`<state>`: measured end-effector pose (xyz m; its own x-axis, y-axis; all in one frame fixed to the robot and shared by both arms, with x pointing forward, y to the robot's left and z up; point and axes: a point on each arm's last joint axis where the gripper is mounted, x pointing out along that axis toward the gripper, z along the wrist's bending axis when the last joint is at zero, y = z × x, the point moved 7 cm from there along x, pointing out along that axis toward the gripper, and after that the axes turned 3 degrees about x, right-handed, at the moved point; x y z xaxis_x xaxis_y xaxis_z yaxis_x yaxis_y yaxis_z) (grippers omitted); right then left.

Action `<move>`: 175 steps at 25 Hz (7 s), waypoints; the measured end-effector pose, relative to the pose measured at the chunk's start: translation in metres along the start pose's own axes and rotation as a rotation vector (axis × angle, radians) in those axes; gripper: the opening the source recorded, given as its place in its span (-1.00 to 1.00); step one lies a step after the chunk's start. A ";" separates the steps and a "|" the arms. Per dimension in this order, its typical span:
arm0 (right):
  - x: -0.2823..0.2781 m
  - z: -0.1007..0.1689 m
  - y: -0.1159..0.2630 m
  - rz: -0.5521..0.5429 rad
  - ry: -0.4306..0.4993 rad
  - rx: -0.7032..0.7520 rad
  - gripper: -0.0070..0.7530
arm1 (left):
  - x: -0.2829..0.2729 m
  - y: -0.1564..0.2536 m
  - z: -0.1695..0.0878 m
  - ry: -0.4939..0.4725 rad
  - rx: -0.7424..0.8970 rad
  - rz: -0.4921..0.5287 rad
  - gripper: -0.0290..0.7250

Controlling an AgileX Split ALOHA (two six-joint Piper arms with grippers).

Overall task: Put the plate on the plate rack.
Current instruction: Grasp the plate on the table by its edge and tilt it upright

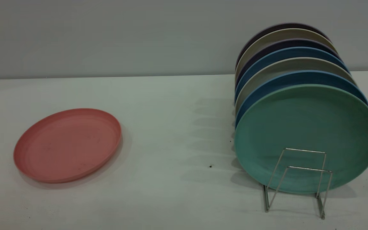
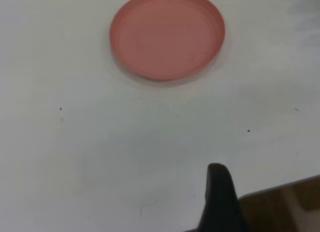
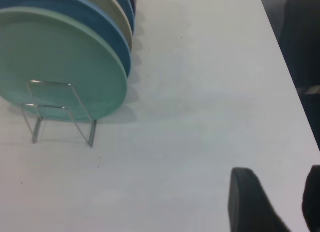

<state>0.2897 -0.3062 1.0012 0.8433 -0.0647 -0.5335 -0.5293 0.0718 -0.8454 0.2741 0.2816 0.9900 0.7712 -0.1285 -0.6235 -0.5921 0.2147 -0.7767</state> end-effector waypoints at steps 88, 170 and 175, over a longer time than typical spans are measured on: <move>0.077 0.094 -0.065 0.247 -0.479 -0.236 -0.25 | 0.184 -0.050 0.057 -0.241 -0.191 0.436 0.24; 0.110 0.112 -0.070 0.285 -0.509 -0.129 -0.25 | 0.446 -0.020 0.121 -0.066 -0.357 0.740 -0.69; 0.110 0.112 -0.070 0.285 -0.509 -0.129 -0.25 | 0.448 -0.024 0.122 -0.043 -0.296 0.714 -0.69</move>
<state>0.4298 -0.2073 1.0050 0.5880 0.4267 -0.6872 -0.7213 -0.1077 -0.6841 0.6621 0.3366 0.7399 0.1836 -0.0171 -0.9829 -0.9825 -0.0367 -0.1829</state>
